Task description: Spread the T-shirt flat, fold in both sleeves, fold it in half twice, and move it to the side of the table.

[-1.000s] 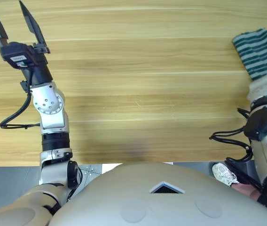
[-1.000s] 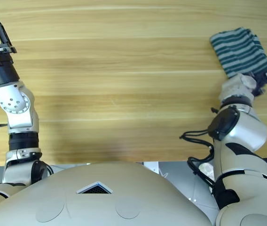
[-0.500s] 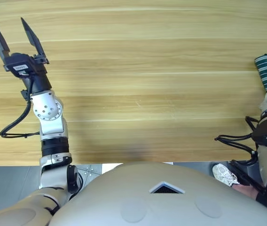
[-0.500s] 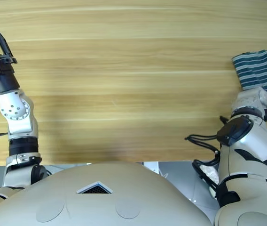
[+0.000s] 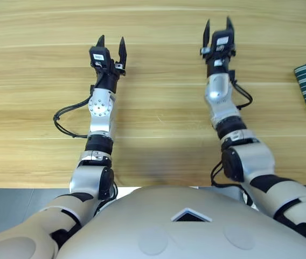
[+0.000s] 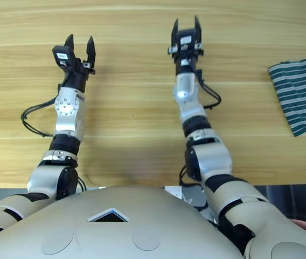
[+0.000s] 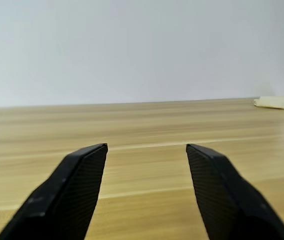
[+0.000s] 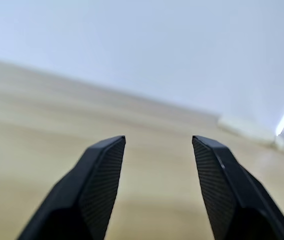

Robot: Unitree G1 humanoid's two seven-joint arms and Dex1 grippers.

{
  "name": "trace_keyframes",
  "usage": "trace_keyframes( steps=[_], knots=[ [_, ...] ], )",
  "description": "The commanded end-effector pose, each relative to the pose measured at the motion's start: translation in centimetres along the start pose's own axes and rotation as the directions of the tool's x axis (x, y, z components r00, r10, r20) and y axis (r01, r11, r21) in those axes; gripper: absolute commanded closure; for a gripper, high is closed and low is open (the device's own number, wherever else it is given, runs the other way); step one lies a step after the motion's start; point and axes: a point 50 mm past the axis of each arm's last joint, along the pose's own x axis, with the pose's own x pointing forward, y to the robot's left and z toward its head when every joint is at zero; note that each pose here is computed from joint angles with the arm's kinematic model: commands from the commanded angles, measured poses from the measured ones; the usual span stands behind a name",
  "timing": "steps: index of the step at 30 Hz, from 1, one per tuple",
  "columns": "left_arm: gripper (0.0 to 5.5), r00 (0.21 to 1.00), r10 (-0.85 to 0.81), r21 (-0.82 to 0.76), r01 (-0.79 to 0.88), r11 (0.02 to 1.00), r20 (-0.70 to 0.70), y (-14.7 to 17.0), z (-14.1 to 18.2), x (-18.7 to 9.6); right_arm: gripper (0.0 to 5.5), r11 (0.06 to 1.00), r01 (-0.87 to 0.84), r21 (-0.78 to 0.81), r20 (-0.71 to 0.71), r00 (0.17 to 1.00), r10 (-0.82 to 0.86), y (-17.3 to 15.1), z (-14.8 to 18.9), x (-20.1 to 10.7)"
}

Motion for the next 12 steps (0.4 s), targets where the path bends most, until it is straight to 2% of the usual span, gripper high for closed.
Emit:
trace_keyframes(
  steps=[1, 4, 7, 10, 12],
  knots=[
    [1.87, 1.000, -0.010, 0.016, 0.010, 1.000, -0.028, -0.6, -1.3, -2.1, 3.02, 0.999, -0.054, 0.006, 0.027, 0.998, 0.054, 0.8, 0.3, -1.5],
    [1.36, 0.998, 0.070, 0.027, -0.070, 0.997, -0.001, 0.2, -1.1, -2.8, 3.02, 0.997, -0.074, -0.030, 0.051, 0.996, 0.076, 0.5, 0.4, -2.7],
    [1.32, 0.990, 0.140, 0.016, -0.140, 0.990, 0.002, 0.6, -1.1, -3.4, 3.02, 0.996, -0.080, -0.049, 0.062, 0.995, 0.083, 0.2, 0.5, -3.5],
    [1.32, 0.991, 0.136, -0.001, -0.136, 0.991, 0.012, 0.1, -0.9, -3.9, 3.02, 0.989, -0.109, -0.101, 0.085, 0.989, 0.118, 0.0, 0.8, -4.3],
    [1.30, 0.991, 0.131, -0.003, -0.131, 0.991, 0.025, -0.3, -0.7, -4.3, 2.72, 0.976, -0.119, -0.183, 0.109, 0.984, 0.140, -0.2, 1.0, -5.0]
  ],
)
